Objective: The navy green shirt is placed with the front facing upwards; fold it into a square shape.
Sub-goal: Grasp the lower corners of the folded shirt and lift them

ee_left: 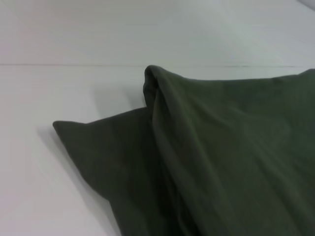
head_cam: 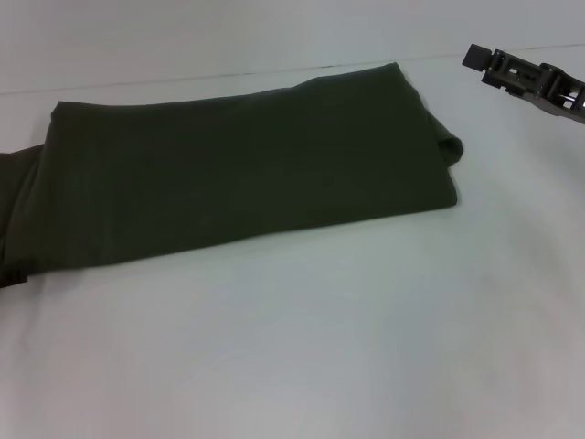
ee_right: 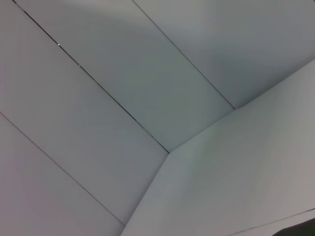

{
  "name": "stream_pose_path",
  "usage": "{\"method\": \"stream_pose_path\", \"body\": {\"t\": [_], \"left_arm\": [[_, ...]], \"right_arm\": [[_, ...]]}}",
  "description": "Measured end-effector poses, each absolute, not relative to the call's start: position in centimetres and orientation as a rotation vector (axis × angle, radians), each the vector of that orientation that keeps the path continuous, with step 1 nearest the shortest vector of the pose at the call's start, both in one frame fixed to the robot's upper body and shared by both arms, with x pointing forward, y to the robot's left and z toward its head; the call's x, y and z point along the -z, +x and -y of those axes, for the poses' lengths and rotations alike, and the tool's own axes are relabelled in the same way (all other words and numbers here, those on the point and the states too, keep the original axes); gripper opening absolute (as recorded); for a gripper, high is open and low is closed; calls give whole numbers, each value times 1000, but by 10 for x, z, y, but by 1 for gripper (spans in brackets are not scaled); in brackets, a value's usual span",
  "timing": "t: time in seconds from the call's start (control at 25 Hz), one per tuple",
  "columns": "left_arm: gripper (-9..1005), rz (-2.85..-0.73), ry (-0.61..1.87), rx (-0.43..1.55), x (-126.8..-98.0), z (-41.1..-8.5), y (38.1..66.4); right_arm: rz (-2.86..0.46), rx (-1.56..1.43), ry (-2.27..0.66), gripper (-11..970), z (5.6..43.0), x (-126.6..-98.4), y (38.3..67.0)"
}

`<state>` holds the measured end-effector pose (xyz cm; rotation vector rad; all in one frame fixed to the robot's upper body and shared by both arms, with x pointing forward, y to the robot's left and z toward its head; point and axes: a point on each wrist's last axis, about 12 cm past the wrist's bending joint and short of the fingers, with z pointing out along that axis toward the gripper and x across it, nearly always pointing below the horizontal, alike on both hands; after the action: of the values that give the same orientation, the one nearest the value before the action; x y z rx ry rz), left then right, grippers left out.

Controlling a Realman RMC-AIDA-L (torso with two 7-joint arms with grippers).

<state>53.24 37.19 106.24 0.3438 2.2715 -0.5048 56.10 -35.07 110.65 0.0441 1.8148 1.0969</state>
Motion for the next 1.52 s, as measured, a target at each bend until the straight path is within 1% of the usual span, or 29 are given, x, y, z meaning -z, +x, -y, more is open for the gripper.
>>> {"method": "stream_pose_path", "body": {"t": [0.4,0.68,0.8,1.0,1.52], "left_arm": [[849,-2281,353,511,-1060,-370,531],[803,-2280,317,472,-1060,-374,532],[569,-2287,319,465,-1058,-374,532],[358,-2288,323,471,-1058,-373,532],[106,-2286,367,501,-1061,-369,532]], "right_arm": [[-1813,-1099,43,902,350,-1107,561],[-1814,-1102,46,898,350,-1106,560],[-1814,-1103,47,897,350,-1105,560],[-1814,-1101,53,894,351,-1105,559],[-1829,-1092,52,887,352,-1103,558]]}}
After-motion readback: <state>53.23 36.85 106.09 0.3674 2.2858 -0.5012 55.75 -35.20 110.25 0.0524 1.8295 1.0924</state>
